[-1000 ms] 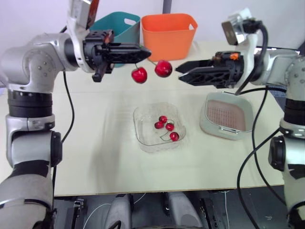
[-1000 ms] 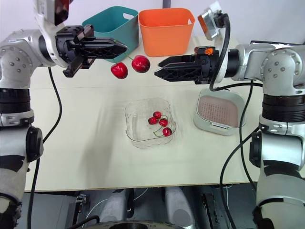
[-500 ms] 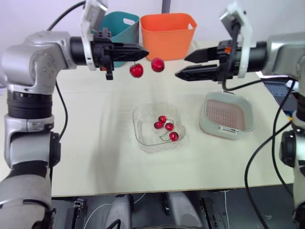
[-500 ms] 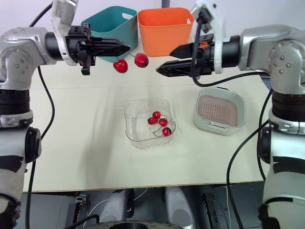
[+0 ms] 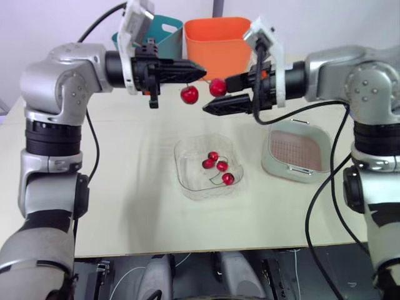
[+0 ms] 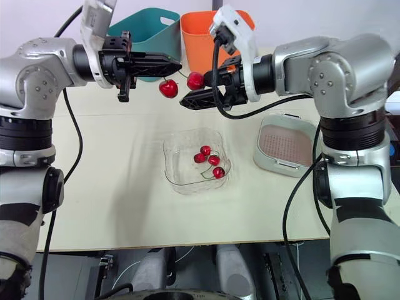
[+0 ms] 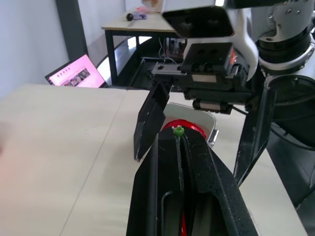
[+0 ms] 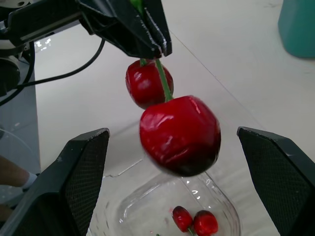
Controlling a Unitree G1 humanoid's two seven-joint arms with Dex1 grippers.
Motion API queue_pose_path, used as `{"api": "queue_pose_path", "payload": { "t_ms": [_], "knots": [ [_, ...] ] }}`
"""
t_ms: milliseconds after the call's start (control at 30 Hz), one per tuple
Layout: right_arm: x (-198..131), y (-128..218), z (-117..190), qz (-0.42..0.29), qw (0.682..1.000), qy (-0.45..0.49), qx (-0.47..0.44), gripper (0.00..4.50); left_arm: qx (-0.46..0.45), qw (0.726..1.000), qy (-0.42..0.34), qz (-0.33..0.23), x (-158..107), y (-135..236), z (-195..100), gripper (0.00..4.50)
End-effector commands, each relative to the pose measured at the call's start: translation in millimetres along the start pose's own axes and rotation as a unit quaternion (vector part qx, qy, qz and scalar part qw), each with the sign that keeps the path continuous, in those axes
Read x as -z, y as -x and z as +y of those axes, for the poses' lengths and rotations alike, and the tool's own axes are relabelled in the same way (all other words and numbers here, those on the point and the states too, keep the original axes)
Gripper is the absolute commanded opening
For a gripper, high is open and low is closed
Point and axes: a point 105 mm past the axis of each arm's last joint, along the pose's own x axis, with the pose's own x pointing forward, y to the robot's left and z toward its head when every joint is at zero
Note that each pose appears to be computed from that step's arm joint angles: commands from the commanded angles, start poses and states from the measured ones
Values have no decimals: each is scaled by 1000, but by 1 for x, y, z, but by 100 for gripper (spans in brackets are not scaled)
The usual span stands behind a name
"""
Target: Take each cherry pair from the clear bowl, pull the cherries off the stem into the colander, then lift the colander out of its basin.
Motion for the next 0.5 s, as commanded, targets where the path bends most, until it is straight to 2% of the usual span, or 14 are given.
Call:
{"api": "queue_pose_path", "payload": {
  "t_ms": [33,333,433,500],
  "knots": [
    [-21,6,6,-25,999,32,1,447,3,1000,-27,0,-6,1,-4,0],
    [-23,4,7,-26,999,34,-5,447,-4,1000,-28,1,-5,2,-2,0],
    [-21,2,7,-23,999,33,-8,381,-1,1000,-27,-9,-9,1,-3,0],
    [-20,1,7,-21,999,34,-8,307,0,1000,-27,-13,-11,0,-3,0]
  ]
}}
